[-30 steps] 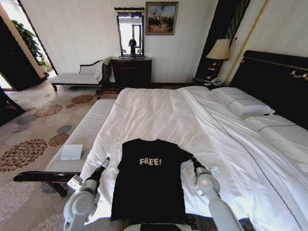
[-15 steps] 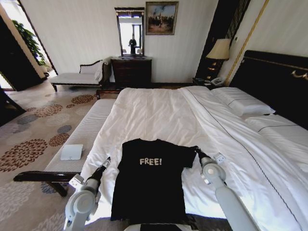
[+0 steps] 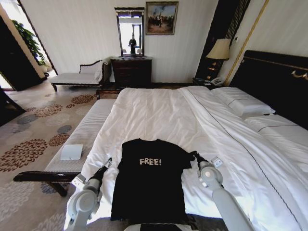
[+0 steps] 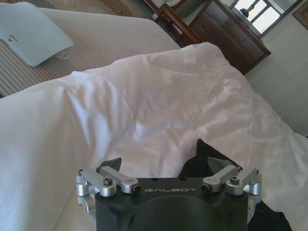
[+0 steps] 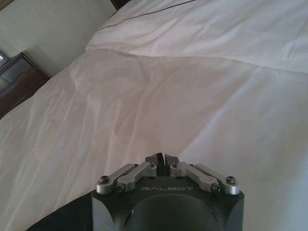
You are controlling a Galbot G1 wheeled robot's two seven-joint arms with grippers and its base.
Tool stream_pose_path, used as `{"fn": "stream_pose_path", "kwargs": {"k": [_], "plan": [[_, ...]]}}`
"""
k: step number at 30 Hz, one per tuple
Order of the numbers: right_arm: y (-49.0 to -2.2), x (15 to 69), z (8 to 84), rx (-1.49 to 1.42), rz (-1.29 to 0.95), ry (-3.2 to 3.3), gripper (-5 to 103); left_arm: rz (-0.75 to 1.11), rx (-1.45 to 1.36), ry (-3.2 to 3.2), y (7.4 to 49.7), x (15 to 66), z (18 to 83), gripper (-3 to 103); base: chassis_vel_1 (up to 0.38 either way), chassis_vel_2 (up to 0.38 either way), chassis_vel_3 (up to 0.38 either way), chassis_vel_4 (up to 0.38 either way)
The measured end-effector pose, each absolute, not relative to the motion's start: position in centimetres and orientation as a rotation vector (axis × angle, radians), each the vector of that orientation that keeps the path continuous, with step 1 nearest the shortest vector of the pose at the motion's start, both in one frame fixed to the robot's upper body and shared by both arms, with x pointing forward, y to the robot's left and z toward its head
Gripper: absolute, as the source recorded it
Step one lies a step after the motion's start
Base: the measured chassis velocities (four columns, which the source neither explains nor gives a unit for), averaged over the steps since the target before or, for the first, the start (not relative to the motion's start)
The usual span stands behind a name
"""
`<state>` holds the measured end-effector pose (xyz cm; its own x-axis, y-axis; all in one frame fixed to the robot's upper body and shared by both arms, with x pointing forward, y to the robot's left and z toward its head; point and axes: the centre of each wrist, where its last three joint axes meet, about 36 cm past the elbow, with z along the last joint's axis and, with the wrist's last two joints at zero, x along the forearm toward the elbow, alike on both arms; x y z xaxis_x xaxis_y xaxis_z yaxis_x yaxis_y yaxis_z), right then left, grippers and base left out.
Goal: Fold the clothes on the bed.
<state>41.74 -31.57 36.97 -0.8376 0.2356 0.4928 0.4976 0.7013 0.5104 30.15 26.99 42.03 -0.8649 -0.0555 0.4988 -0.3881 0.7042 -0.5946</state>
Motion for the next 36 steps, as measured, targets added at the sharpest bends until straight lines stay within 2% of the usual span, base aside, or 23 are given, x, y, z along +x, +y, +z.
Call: {"fn": "stream_pose_path", "kwargs": {"k": [1, 4, 6, 10, 12, 13, 14, 17, 18, 20, 21, 22, 23, 26, 29, 31, 34, 35, 36], "plan": [[-31.6, 41.7, 36.9, -0.571, -0.914, -2.523, 9, 1.003, 0.342, -2.463, 27.0, 30.2, 42.0, 100, 0.000, 0.000, 0.000, 0.000], [-31.0, 40.0, 36.9, -0.582, -0.883, -2.550, 26, 1.003, 0.343, -2.462, 27.0, 30.2, 42.0, 100, 0.000, 0.000, 0.000, 0.000], [-30.8, 39.6, 37.0, -0.590, -0.874, -2.549, 26, 1.004, 0.343, -2.462, 27.1, 30.2, 42.0, 100, 0.000, 0.000, 0.000, 0.000], [-29.2, 36.2, 37.0, -0.650, -0.856, -2.438, 48, 1.005, 0.346, -2.459, 27.2, 30.3, 41.9, 100, 0.000, 0.000, 0.000, 0.000], [-29.0, 35.7, 37.1, -0.649, -0.877, -2.401, 48, 1.005, 0.346, -2.458, 27.2, 30.3, 41.8, 100, 0.000, 0.000, 0.000, 0.000], [-28.5, 35.1, 37.4, -0.635, -0.932, -2.329, 58, 1.006, 0.345, -2.457, 27.1, 30.3, 41.8, 100, 0.000, 0.000, 0.000, 0.000], [-28.3, 34.8, 37.5, -0.621, -0.967, -2.293, 63, 1.007, 0.344, -2.456, 27.1, 30.4, 41.7, 100, 0.000, 0.000, 0.000, 0.000], [-28.1, 34.9, 37.5, -0.600, -1.011, -2.265, 63, 1.009, 0.340, -2.454, 27.0, 30.4, 41.7, 100, 0.000, 0.000, 0.000, 0.000], [-28.1, 35.0, 37.4, -0.596, -1.021, -2.261, 75, 1.010, 0.338, -2.454, 26.9, 30.4, 41.7, 100, 0.000, 0.000, 0.000, 0.000], [-28.0, 35.4, 37.5, -0.578, -1.052, -2.248, 86, 1.010, 0.337, -2.453, 26.9, 30.4, 41.7, 100, 0.000, 0.000, 0.000, 0.000], [-28.0, 35.5, 37.5, -0.573, -1.057, -2.246, 86, 1.010, 0.338, -2.453, 26.9, 30.4, 41.7, 100, 0.000, 0.000, 0.000, 0.000], [-27.9, 35.6, 37.4, -0.566, -1.060, -2.244, 90, 1.009, 0.340, -2.453, 27.0, 30.4, 41.7, 100, 0.000, 0.000, 0.000, 0.000], [-27.9, 35.6, 37.4, -0.566, -1.060, -2.244, 90, 1.009, 0.340, -2.453, 27.0, 30.4, 41.7, 100, 0.000, 0.000, 0.000, 0.000], [-27.6, 35.9, 37.0, -0.556, -1.054, -2.243, 100, 1.004, 0.350, -2.454, 27.3, 30.3, 41.7, 100, 0.000, 0.000, 0.000, 0.000], [-27.3, 36.1, 36.7, -0.558, -1.056, -2.240, 94, 1.004, 0.351, -2.453, 27.3, 30.2, 41.6, 100, 0.000, 0.000, 0.000, 0.000], [-27.2, 36.2, 36.5, -0.558, -1.058, -2.241, 84, 1.006, 0.350, -2.452, 27.2, 30.2, 41.6, 100, 0.000, 0.000, 0.000, 0.000], [-27.1, 36.3, 36.4, -0.562, -1.061, -2.245, 79, 1.008, 0.347, -2.450, 27.1, 30.3, 41.5, 100, 0.000, 0.000, 0.000, 0.000], [-27.1, 36.3, 36.3, -0.564, -1.062, -2.246, 68, 1.008, 0.346, -2.450, 27.1, 30.3, 41.5, 100, 0.000, 0.000, 0.000, 0.000], [-27.1, 36.3, 36.3, -0.566, -1.063, -2.247, 68, 1.009, 0.345, -2.450, 27.1, 30.3, 41.5, 100, 0.000, 0.000, 0.000, 0.000]]}}
